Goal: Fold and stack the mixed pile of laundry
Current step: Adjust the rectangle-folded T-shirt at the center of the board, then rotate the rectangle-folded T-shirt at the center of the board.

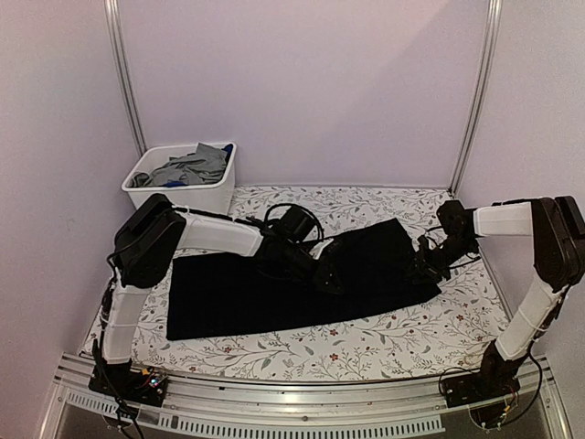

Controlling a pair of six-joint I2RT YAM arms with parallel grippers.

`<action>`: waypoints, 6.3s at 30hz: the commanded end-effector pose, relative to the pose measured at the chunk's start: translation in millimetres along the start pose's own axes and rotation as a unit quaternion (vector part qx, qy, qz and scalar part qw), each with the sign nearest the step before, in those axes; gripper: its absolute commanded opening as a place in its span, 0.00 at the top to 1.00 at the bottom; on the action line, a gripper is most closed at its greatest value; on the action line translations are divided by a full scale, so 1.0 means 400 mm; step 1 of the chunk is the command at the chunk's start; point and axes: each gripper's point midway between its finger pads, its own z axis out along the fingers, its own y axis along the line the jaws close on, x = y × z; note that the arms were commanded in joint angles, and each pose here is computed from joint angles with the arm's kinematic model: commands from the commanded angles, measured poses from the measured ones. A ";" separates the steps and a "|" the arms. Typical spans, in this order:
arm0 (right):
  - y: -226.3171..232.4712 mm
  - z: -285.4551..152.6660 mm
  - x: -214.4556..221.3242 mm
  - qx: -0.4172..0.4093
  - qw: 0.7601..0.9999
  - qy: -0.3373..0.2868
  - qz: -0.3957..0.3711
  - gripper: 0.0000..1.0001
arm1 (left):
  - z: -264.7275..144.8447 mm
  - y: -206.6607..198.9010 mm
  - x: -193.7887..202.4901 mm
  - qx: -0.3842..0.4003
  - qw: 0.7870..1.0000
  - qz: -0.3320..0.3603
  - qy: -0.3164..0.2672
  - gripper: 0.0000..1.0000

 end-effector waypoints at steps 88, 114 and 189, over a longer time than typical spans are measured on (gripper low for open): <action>0.003 0.098 -0.118 0.074 0.996 0.005 -0.040 0.63 | -0.496 0.387 0.054 -0.232 0.960 -0.121 -0.101 0.50; 0.257 -0.161 -0.618 0.032 0.966 -0.222 -0.129 0.57 | -0.537 0.349 0.140 -0.342 0.939 0.015 -0.038 0.55; 0.169 0.271 -0.385 0.276 0.940 -0.086 -0.180 0.66 | -0.399 0.107 0.297 -0.305 0.952 -0.030 -0.008 0.54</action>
